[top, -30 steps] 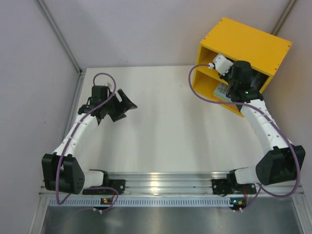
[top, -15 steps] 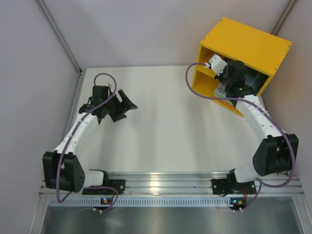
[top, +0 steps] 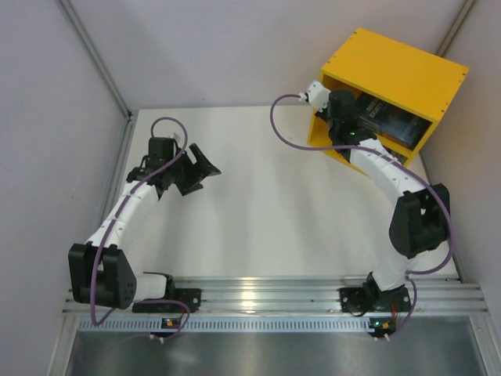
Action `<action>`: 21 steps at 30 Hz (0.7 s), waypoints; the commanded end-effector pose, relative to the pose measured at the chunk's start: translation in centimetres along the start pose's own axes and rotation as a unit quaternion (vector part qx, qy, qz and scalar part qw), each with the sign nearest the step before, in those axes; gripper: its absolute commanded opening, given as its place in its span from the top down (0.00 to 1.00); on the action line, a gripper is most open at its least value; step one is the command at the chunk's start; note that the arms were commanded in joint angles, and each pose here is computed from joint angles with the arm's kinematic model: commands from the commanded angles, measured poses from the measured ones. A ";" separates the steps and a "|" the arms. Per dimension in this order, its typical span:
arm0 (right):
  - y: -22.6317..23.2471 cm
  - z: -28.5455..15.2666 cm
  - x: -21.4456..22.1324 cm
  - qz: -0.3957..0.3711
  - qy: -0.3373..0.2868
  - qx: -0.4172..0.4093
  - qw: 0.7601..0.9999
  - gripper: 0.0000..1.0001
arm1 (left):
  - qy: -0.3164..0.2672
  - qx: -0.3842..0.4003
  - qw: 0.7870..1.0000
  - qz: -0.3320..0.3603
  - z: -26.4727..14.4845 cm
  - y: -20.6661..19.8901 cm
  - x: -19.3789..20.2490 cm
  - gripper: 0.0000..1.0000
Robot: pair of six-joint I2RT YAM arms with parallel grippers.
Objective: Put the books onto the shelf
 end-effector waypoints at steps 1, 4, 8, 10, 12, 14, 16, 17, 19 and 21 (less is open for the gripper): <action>-1.9 0.2 -2.4 0.026 0.009 0.054 0.998 1.00 | -0.019 0.012 1.000 0.016 -0.1 -0.5 -0.9 0.14; -1.8 1.1 -3.1 0.024 0.018 0.062 0.998 1.00 | -0.019 0.009 1.000 0.019 0.0 -0.5 -0.9 0.14; -1.6 2.2 -3.1 0.014 0.037 0.068 0.997 1.00 | -0.016 0.007 1.000 0.022 0.1 -0.3 -0.9 0.14; -1.6 2.5 -3.1 0.010 0.040 0.069 0.997 1.00 | -0.015 0.004 1.000 0.023 0.2 -0.2 -0.9 0.14; -1.3 2.9 -3.0 0.003 0.047 0.068 0.997 1.00 | -0.015 0.004 1.000 0.024 0.2 -0.2 -0.9 0.14; -1.2 3.1 -2.9 -0.004 0.058 0.071 0.996 1.00 | -0.014 0.003 1.000 0.024 0.2 -0.2 -0.9 0.14; -1.0 3.3 -2.8 -0.005 0.062 0.071 0.996 1.00 | -0.014 0.005 1.000 0.023 0.2 -0.3 -0.9 0.14; -1.0 3.4 -2.6 -0.006 0.065 0.071 0.995 1.00 | -0.013 0.004 1.000 0.023 0.2 -0.2 -0.9 0.14; -1.0 3.4 -2.5 -0.006 0.070 0.073 0.995 1.00 | -0.014 0.005 1.000 0.024 0.2 -0.3 -0.9 0.14; -0.9 3.7 -2.2 -0.006 0.074 0.072 0.995 1.00 | -0.014 0.005 1.000 0.025 0.2 -0.3 -1.0 0.14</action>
Point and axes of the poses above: each gripper's point midway between its finger pads, its own z axis out along the fingers, its own y axis along the line the jaws close on, x = y × z, the point moved 7 cm from there along -z, back along the fingers, and after that the axes turned 11 degrees about -z, right-handed, at the moved point
